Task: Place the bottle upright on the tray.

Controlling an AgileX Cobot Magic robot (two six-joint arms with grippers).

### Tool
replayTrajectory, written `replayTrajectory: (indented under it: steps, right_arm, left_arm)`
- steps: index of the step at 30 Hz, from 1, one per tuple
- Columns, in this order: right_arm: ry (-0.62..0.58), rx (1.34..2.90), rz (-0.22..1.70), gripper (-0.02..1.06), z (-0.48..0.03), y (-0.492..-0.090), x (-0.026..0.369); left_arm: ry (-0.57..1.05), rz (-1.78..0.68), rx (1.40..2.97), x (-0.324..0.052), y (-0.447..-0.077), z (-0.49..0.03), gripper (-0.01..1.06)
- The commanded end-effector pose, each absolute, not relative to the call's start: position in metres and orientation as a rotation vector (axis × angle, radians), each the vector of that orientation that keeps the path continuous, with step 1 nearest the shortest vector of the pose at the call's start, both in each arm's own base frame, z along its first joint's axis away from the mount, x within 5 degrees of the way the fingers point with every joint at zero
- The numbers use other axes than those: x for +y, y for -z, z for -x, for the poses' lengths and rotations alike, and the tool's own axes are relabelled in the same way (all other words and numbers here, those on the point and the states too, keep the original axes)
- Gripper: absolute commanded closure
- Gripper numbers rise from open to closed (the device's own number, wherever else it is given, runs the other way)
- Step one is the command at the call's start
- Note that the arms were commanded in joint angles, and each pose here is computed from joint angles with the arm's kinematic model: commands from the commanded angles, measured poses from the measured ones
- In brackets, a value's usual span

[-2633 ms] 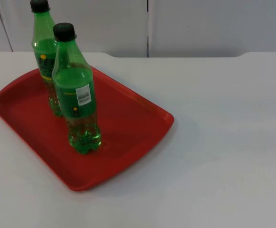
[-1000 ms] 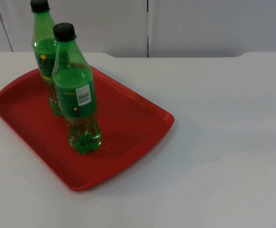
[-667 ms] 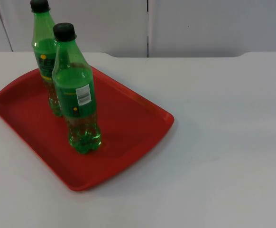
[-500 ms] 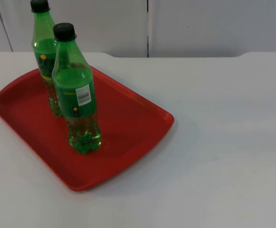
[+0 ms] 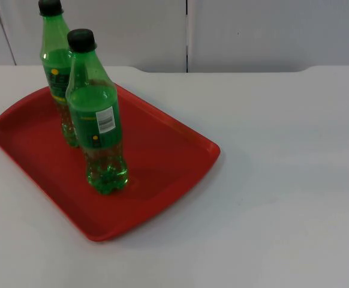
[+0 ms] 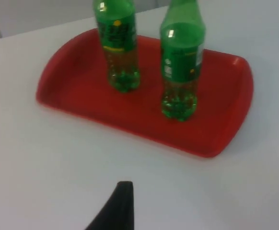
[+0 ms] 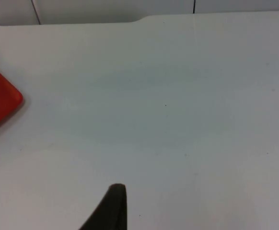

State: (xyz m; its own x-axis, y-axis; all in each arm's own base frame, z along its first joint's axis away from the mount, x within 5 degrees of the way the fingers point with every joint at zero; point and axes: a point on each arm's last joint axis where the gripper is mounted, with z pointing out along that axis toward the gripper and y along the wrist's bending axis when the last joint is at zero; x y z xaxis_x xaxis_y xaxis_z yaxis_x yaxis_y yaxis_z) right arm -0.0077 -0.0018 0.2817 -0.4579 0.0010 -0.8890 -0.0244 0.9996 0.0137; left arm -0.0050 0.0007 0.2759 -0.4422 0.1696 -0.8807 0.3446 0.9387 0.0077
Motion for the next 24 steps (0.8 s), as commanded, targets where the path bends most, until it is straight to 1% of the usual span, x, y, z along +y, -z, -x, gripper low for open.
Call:
replayTrajectory:
  steps: [1,16,24]
  right_arm:
    - [-0.029,2.046,0.008,-0.01,0.0074,-0.2801,-0.0016]
    - [-0.029,2.046,0.008,-0.01,0.0074,-0.2801,-0.0016]
    - [-0.029,2.046,0.008,-0.01,0.0074,-0.2801,-0.0016]
  left_arm:
    - [0.181,-0.328,2.042,0.0006,-0.2746,0.0048,0.0]
    - [0.046,-0.102,2.061,-0.0004,-0.2746,0.0049,0.0]
    - [0.012,-0.045,2.063,-0.0007,-0.2746,0.0048,0.0]
